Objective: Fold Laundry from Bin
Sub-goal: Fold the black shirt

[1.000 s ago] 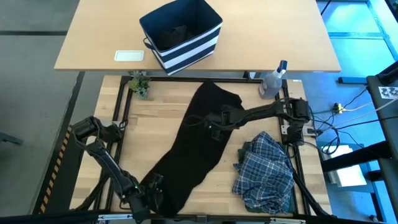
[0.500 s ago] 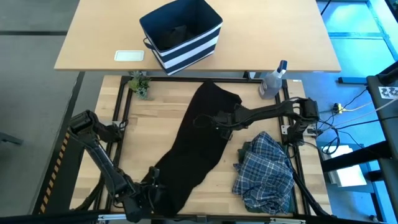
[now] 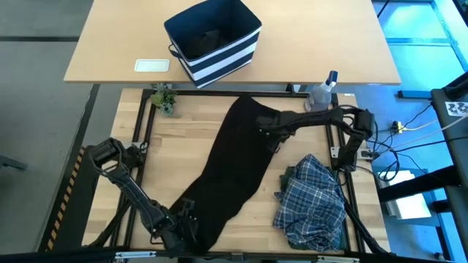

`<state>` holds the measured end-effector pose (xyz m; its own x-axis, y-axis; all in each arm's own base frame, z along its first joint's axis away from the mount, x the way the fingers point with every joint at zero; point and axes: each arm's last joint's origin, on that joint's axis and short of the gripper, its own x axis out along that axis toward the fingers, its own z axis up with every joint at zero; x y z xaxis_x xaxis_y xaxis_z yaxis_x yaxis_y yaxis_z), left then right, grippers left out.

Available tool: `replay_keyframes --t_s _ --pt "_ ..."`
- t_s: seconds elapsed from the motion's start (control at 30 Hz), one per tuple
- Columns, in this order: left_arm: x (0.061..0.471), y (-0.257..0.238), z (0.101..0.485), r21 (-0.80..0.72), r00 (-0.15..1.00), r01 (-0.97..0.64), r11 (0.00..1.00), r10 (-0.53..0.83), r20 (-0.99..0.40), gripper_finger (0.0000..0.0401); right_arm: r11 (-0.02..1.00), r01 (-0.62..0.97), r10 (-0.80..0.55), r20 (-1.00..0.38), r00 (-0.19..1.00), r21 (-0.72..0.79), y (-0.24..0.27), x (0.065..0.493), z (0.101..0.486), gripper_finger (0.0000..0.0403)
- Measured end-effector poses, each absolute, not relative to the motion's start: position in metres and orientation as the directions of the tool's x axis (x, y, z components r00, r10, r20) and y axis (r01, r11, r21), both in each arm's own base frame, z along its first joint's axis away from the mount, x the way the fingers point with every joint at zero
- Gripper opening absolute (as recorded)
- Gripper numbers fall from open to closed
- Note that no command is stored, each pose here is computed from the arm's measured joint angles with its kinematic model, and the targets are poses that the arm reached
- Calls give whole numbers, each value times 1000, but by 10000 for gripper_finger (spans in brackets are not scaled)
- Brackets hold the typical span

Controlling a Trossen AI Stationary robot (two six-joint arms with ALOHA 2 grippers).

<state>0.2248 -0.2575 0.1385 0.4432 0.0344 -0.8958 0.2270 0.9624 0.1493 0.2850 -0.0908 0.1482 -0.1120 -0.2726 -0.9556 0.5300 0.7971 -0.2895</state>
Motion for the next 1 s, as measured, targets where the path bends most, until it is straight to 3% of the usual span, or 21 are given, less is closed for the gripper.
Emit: replay_keyframes --t_s 0.3,0.57,0.77,1.0 --pt "218 -264 137 30 342 276 961 -69 -937 4 813 542 -193 -977 -92 -212 -116 278 146 1" --pt "217 -265 137 3 325 266 964 -87 -942 2 808 551 -181 -978 -105 -209 -131 272 155 1" --pt "217 -264 137 1 326 258 966 -86 -942 2 806 542 -245 -968 -56 -236 -126 272 177 1" --pt "218 -264 137 -1 325 249 968 -84 -942 2 805 543 -260 -965 -40 -239 -131 276 171 1"
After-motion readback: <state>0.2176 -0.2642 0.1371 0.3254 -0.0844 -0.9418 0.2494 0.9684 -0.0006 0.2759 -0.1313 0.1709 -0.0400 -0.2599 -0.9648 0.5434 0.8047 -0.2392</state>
